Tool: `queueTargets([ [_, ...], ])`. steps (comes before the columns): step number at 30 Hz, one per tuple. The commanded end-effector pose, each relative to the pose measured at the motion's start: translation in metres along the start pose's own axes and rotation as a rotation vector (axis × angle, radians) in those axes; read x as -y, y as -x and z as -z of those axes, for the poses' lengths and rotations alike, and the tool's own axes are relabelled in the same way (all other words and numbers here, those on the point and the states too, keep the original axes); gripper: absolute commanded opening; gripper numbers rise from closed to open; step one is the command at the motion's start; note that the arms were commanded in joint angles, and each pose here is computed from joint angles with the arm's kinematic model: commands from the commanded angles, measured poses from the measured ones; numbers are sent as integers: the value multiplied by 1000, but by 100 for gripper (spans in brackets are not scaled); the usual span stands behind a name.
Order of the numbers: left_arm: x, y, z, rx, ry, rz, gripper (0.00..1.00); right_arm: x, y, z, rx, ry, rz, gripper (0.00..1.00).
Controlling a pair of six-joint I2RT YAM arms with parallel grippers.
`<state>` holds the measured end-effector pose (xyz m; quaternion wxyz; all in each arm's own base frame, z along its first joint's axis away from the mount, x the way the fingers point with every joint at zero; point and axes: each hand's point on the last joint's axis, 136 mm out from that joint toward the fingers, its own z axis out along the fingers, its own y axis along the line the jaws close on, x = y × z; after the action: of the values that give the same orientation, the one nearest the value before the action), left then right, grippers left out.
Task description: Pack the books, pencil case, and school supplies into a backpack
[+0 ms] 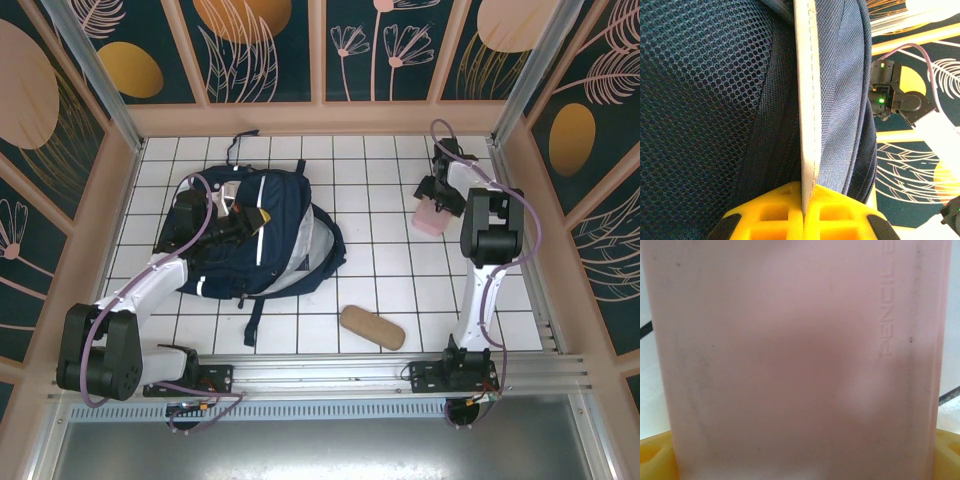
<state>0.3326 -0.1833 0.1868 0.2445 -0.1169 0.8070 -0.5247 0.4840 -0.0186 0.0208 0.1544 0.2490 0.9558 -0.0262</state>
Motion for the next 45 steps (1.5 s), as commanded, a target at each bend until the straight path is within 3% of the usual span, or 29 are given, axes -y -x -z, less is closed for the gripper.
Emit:
queueTargets([
  [1,13,8,2,18,-38,-37,0,-1,-9,9,-18,27,16,81],
  [7,26,13,5,14,-29,-53,0,-23,-1,65,89,122,15,78],
  [13,40,20,6,14,-15,-67,0,-57,-28,117,153,271,76,79],
  [21,97,45,16,-3,-25,-179,0,-155,-118,173,108,641,312,78],
  [27,129,53,20,-21,-83,-189,0,-222,-177,202,30,877,402,77],
  [34,138,55,17,-57,-106,-186,0,-288,-214,231,-25,1061,505,77],
  [45,162,65,16,-59,-182,-196,0,-358,-279,262,-283,1439,457,79],
])
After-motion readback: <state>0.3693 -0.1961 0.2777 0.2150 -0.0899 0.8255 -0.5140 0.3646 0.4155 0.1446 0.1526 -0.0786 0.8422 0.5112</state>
